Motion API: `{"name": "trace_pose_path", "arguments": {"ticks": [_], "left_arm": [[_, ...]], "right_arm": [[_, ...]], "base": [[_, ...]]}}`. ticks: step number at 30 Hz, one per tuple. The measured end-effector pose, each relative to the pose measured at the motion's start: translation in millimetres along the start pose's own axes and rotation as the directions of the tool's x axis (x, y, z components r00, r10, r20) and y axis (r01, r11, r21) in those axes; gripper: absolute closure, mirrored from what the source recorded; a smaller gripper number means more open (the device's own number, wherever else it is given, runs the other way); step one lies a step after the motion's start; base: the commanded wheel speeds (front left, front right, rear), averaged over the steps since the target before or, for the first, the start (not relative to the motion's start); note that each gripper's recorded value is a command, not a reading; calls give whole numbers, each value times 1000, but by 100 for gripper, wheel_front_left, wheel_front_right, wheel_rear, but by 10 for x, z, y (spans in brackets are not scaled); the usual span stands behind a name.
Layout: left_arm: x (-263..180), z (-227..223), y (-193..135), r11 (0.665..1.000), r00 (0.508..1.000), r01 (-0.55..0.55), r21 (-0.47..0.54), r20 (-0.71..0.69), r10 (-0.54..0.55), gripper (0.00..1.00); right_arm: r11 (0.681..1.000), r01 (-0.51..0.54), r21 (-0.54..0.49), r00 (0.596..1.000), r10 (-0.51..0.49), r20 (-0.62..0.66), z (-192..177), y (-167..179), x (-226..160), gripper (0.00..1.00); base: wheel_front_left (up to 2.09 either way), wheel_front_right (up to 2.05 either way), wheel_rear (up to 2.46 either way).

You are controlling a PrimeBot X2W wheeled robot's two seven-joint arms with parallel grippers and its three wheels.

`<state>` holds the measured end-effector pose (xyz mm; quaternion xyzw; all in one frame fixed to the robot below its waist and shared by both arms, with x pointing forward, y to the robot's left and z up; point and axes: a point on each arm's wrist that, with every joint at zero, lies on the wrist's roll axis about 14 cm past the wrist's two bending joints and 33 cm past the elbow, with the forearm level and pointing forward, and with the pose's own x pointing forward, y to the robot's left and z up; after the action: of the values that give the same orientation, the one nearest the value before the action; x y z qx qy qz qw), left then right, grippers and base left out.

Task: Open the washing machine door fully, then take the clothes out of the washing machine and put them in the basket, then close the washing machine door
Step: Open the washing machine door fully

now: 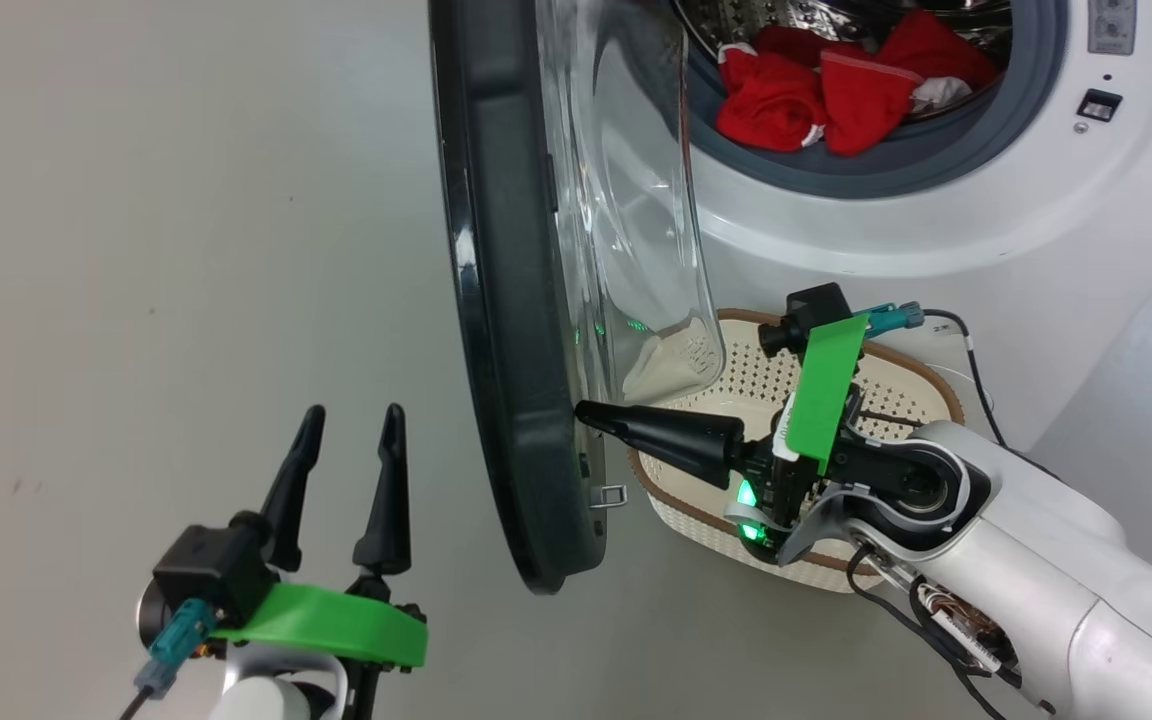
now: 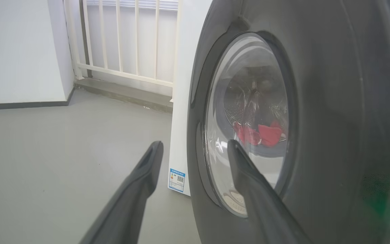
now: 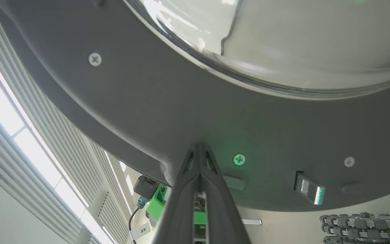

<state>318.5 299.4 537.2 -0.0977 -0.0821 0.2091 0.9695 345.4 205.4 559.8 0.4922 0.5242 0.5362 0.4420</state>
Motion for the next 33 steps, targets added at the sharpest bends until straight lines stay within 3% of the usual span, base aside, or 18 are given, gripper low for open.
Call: {"name": "trace_pose_path", "arguments": {"ticks": [15,25,26,27,28,33], "left_arm": [[-52,8,168,998,998,-56,0,2,56,0],[-61,32,155,999,999,-50,-8,10,50,0],[-62,35,152,999,999,-48,-9,11,48,0],[-63,41,147,999,999,-46,-11,13,46,0],[-63,49,143,999,999,-45,-12,15,45,0],[-49,137,132,999,998,-38,-9,44,38,0]], "right_arm": [[1000,26,14,999,-26,-24,1,-109,74,100],[999,44,-29,998,-43,36,71,-81,38,100],[998,47,-39,998,-45,50,90,-73,27,80],[997,49,-51,997,-46,62,103,-61,19,34],[996,55,-72,995,-49,83,132,-54,3,0],[956,167,-241,961,-104,255,418,-110,-193,0]], "base": [[0,0,0],[0,0,0],[0,0,0],[0,0,0],[0,0,0],[0,0,0]]}}
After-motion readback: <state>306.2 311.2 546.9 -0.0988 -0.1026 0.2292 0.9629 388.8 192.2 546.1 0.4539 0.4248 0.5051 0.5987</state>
